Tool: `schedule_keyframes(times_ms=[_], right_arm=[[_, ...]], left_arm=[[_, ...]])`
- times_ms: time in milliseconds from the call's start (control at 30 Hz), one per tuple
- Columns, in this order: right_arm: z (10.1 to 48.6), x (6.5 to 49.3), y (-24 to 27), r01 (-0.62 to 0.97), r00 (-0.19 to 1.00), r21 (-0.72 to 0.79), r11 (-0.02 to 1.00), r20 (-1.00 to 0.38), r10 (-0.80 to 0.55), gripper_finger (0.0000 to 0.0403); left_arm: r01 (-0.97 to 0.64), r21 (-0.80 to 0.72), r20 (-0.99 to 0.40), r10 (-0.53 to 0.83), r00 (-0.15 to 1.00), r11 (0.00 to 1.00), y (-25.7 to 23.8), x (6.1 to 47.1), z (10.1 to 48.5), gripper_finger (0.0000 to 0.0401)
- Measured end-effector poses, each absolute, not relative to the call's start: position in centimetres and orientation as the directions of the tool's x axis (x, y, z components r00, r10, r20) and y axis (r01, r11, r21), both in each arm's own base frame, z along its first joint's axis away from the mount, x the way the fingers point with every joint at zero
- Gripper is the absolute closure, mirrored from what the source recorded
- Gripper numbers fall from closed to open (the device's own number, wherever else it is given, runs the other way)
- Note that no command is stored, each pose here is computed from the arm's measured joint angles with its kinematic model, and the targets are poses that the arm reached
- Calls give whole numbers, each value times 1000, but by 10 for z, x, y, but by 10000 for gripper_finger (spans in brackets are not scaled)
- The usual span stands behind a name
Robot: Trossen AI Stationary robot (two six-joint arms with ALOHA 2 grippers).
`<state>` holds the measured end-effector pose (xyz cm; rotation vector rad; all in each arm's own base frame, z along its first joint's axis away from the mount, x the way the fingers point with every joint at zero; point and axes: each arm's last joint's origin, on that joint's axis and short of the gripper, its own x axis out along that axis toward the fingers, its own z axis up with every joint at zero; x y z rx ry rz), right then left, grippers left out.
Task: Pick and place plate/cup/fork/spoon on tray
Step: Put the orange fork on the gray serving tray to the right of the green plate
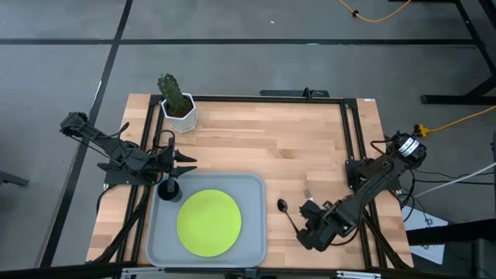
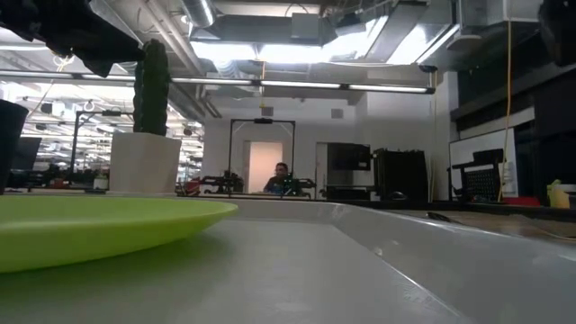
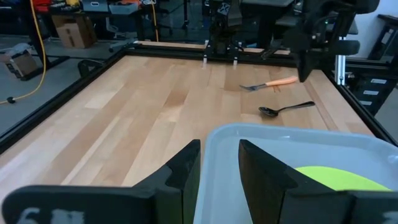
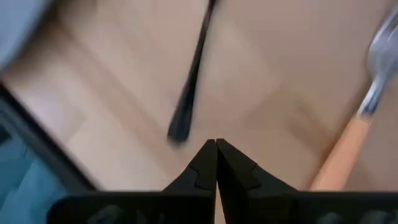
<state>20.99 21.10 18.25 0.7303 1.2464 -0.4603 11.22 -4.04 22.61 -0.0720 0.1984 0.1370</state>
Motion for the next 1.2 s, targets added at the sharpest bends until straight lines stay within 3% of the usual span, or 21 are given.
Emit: schedule_keyframes(times_ms=[100, 233, 533, 1200], right_arm=[[183, 209, 212, 668, 352, 245, 703, -936, -7, 379], [183, 208, 213, 676, 366, 252, 692, -930, -19, 344], [181, 200, 205, 789, 270, 175, 589, -960, -76, 258], [186, 213, 217, 753, 400, 355, 554, -915, 42, 251]], left_arm=[[-142, -58, -202, 128, 971, 988, -40, 112, 226, 299], [-143, -58, -201, 128, 971, 988, -40, 112, 226, 299], [-143, -57, -201, 128, 971, 988, -40, 112, 226, 299], [-143, -57, -201, 128, 971, 988, -40, 112, 226, 299]])
